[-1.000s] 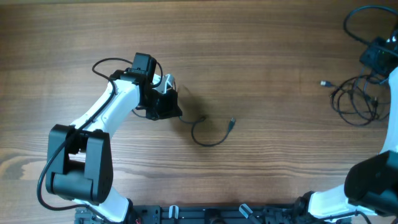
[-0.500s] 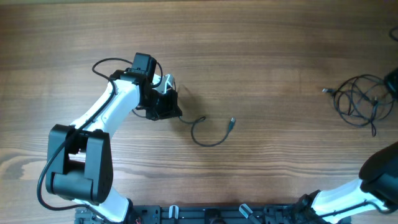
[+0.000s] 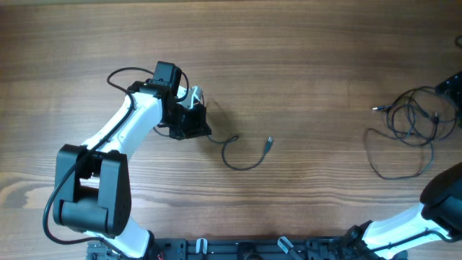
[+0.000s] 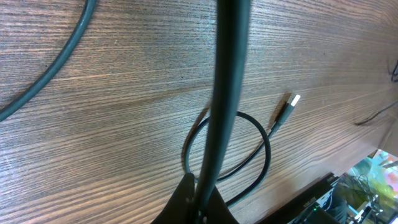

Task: Untangle cables

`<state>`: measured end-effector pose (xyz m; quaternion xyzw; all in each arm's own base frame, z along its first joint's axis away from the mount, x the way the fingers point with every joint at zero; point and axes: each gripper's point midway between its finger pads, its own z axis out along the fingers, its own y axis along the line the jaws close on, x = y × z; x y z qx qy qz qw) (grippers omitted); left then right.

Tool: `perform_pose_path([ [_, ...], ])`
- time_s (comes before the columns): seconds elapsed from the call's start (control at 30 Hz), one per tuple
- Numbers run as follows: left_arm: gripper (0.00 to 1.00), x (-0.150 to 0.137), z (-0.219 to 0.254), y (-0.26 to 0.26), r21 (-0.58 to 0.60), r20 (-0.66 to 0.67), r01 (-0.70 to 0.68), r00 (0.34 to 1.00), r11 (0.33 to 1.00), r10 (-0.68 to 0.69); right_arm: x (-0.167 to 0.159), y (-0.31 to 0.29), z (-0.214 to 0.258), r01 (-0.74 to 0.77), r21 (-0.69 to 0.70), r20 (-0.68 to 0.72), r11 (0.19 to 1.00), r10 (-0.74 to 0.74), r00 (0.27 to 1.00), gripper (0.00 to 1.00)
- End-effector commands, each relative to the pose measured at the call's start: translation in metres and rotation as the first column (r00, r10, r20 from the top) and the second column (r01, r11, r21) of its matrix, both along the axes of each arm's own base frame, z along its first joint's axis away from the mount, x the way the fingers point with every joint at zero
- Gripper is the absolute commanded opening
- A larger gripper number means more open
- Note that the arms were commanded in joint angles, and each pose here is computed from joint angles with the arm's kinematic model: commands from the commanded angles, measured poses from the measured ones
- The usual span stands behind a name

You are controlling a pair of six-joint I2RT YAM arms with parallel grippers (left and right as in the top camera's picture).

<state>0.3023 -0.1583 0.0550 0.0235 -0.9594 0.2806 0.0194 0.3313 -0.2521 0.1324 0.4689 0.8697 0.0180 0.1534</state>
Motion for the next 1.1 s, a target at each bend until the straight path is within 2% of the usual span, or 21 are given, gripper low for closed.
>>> perform_pose_path([
  [0.0,0.04,-0.001,-0.001,0.000,0.013,0.007,0.009,1.000,1.000,-0.009,0.001,0.001,-0.004,0.005,0.017,-0.003,1.000,-0.005,1.000,1.00],
  [0.2,0.04,0.001,-0.001,0.000,0.011,0.013,0.009,1.000,1.000,-0.009,0.001,0.021,-0.005,-0.038,0.107,0.010,0.994,0.038,0.999,1.00],
  [0.3,0.04,0.001,-0.001,0.000,0.011,0.016,0.009,1.000,1.000,-0.009,0.008,0.049,-0.002,-0.189,0.200,0.081,0.961,0.176,0.981,1.00],
  [0.5,0.04,0.008,0.002,-0.007,-0.016,0.052,0.018,0.999,1.000,-0.017,0.016,0.089,0.002,-0.336,0.266,0.131,0.903,0.312,0.941,1.00],
  [0.57,0.04,0.014,0.016,-0.031,-0.137,0.096,0.057,0.994,0.989,-0.044,0.026,0.110,0.004,-0.406,0.271,0.153,0.873,0.378,0.913,1.00],
  [0.7,0.04,0.015,0.049,-0.079,-0.352,0.172,0.155,0.980,0.923,-0.099,0.041,0.151,0.004,-0.528,0.254,0.157,0.810,0.505,0.849,1.00],
  [0.77,0.04,0.006,0.062,-0.104,-0.415,0.220,0.242,0.962,0.877,-0.161,0.049,0.174,0.004,-0.590,0.236,0.158,0.772,0.569,0.807,1.00],
  [0.83,0.05,-0.010,0.066,-0.127,-0.426,0.266,0.334,0.935,0.841,-0.236,0.055,0.199,0.004,-0.652,0.220,0.162,0.726,0.632,0.758,1.00],
  [0.87,0.09,-0.016,0.066,-0.133,-0.417,0.296,0.382,0.915,0.825,-0.274,0.057,0.207,0.003,-0.669,0.212,0.155,0.712,0.652,0.742,1.00],
  [0.93,0.47,-0.022,0.060,-0.138,-0.373,0.322,0.422,0.894,0.827,-0.311,0.058,0.223,0.001,-0.703,0.194,0.128,0.684,0.693,0.710,1.00],
  [0.97,0.57,-0.020,0.054,-0.135,-0.335,0.317,0.412,0.896,0.847,-0.310,0.058,0.229,0.000,-0.716,0.185,0.111,0.673,0.710,0.696,1.00],
  [1.07,0.74,-0.011,0.035,-0.118,-0.217,0.291,0.358,0.912,0.908,-0.290,0.057,0.249,-0.002,-0.758,0.174,0.086,0.629,0.757,0.648,1.00],
])
